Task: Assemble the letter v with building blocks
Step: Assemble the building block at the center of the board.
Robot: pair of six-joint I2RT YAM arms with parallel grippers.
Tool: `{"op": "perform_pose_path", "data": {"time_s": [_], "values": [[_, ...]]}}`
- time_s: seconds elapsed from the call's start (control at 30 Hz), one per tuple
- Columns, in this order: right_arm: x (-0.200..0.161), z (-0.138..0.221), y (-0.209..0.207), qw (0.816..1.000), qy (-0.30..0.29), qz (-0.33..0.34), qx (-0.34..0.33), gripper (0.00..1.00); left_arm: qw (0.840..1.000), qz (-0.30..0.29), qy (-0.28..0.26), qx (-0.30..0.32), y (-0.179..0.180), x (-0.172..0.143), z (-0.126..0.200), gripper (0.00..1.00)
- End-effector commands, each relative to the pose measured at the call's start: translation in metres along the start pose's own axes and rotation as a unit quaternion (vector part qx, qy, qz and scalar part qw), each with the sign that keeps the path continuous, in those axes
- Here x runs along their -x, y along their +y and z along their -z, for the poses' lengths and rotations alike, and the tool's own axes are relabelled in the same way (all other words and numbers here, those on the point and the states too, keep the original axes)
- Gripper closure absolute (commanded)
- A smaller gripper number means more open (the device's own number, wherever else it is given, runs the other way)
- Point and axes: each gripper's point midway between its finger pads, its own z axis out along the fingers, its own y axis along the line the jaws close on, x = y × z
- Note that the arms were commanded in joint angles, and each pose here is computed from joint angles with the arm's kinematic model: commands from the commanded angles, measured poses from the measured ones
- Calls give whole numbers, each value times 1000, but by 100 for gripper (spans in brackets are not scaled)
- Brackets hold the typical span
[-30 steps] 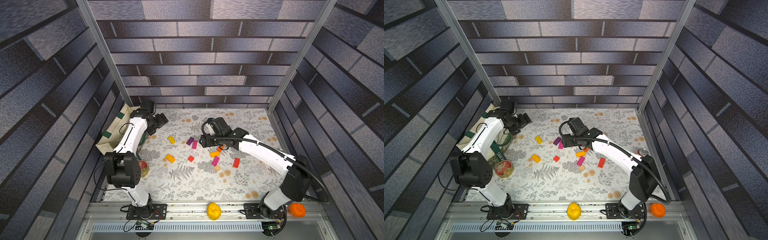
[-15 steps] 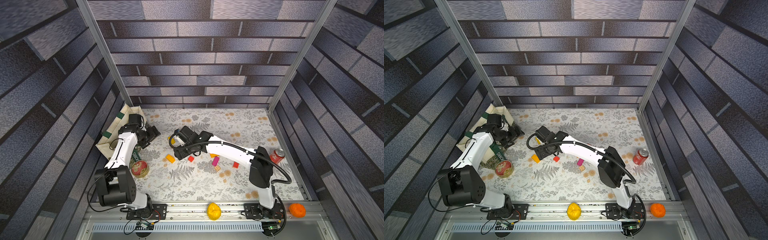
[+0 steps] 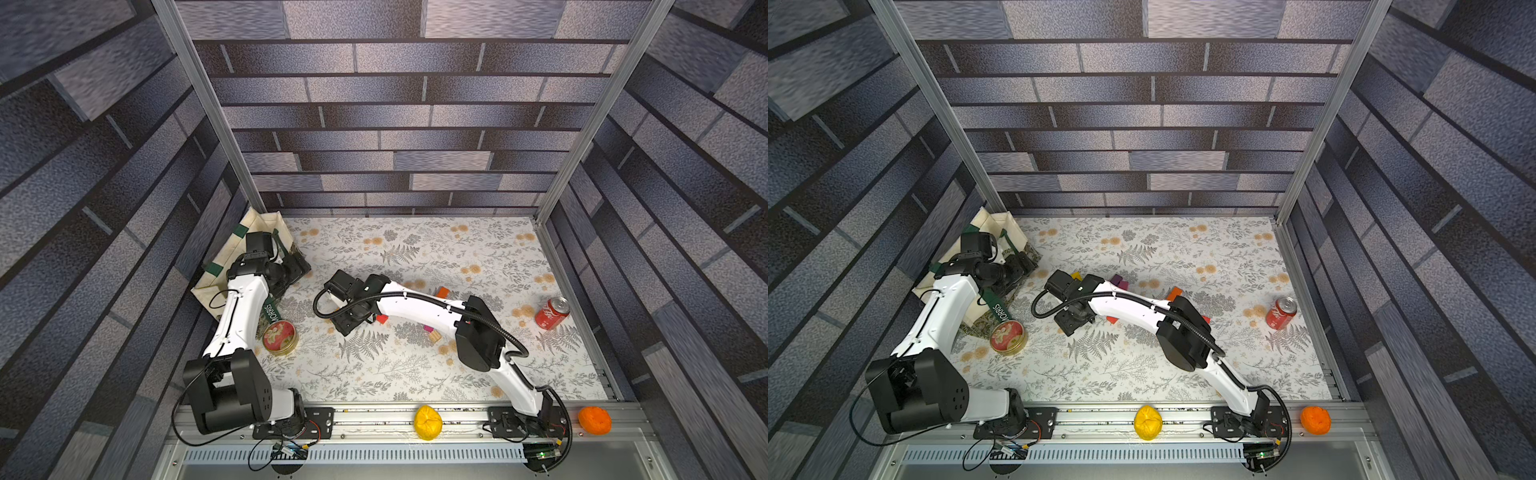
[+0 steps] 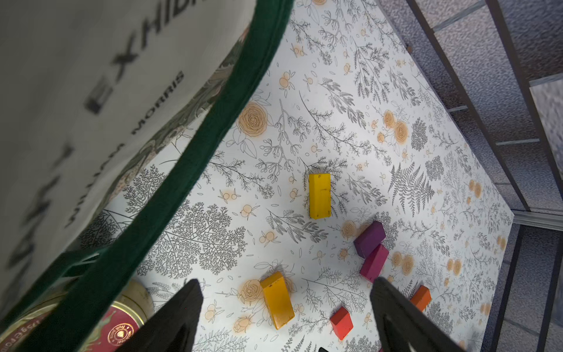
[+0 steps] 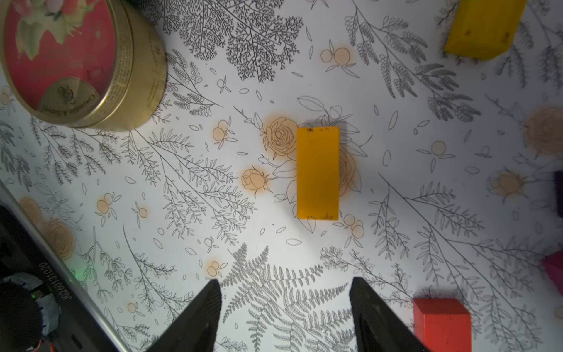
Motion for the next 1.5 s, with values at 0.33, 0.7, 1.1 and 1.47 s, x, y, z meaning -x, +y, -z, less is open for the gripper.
{"op": "perform_pose_path", "data": {"time_s": [0.33, 0.7, 1.1, 1.47], "values": [[5, -34, -10, 998, 18, 31, -43, 33, 1000, -8, -9, 27, 14, 0, 2, 11], [10, -54, -16, 996, 22, 54, -62, 31, 999, -6, -11, 35, 19, 1, 2, 11], [7, -74, -19, 996, 31, 54, -67, 33, 999, -4, -6, 38, 20, 1, -1, 11], [2, -74, -21, 996, 41, 44, -69, 58, 999, -2, -5, 37, 21, 1, -2, 11]]}}
